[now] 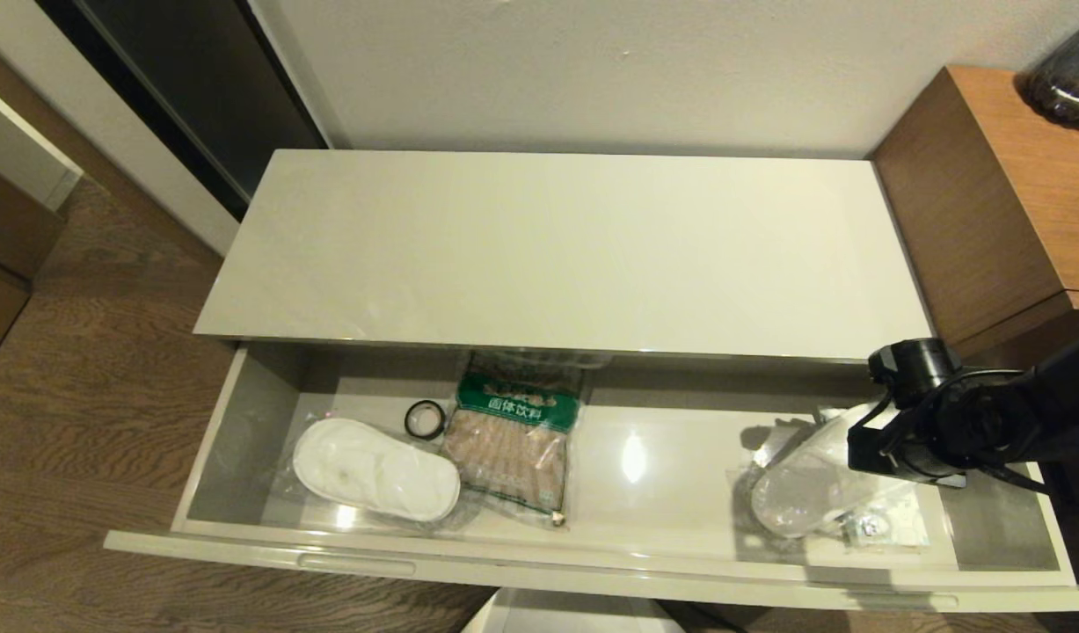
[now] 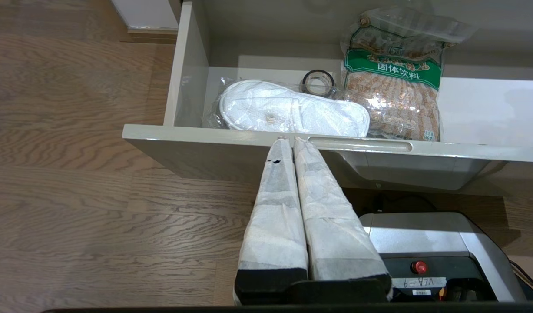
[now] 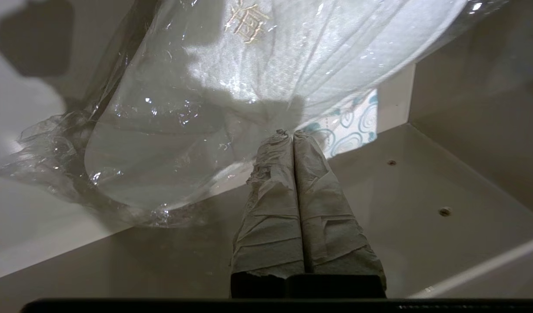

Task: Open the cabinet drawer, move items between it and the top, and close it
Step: Take out the disposable slippers from the drawer

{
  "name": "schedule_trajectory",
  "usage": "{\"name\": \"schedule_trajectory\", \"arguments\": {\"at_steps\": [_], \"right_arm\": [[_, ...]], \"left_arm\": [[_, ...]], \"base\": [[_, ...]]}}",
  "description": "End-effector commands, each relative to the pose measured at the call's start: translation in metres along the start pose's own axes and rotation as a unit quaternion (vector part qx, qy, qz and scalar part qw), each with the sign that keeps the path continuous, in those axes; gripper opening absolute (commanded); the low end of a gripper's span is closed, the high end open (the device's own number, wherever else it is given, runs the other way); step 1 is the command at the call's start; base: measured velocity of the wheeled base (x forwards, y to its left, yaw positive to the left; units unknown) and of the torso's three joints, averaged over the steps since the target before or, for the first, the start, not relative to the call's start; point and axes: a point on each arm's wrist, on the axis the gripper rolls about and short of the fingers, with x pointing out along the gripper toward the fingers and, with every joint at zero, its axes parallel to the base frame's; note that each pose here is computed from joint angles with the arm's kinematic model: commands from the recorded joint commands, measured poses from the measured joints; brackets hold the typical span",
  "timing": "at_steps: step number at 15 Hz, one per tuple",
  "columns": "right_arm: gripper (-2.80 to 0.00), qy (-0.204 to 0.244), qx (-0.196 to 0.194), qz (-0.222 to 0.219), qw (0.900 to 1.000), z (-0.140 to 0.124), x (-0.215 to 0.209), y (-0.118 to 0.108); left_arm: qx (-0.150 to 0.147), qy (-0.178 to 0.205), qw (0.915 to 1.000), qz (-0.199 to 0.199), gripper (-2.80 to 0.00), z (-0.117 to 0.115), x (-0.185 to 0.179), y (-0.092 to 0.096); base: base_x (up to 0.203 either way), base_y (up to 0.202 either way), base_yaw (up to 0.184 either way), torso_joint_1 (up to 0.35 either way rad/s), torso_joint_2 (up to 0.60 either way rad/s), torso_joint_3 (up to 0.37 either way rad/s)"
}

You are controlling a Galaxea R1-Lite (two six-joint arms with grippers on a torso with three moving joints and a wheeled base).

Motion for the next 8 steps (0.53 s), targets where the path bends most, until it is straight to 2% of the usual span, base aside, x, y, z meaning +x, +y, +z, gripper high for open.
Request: {"name": "schedule_trajectory", "arguments": {"at_steps": [1,5,6,8], "right_arm": [[-2.8,-0.018,0.007,0.003,1.0,0.014,-0.016,-0.002],[-2.8,-0.019,0.017,0.001,1.0,0.026,-0.017,-0.002],[0.0,-0.013,0.026,-0.01,1.0,0.032,-0.013,-0.011],[0.0,-0.005,0.036,-0.021,0.999,0.037,-0.011,-0.02]], "left_arm": [[0.0,0.0,1.0,0.0,-2.8,0.0,0.0,0.0],[0.0,0.0,1.0,0.0,-2.8,0.0,0.0,0.0],[0.0,0.0,1.0,-0.001,-2.8,0.0,0.0,0.0],[0.0,0.0,1.0,-0.001,-2.8,0.0,0.0,0.0]], "base": [[0.0,0.0,0.0,0.0,0.0,0.0],[0.0,0.0,0.0,0.0,0.0,0.0],[0.0,0.0,0.0,0.0,0.0,0.0],[0.0,0.0,0.0,0.0,0.0,0.0]]}}
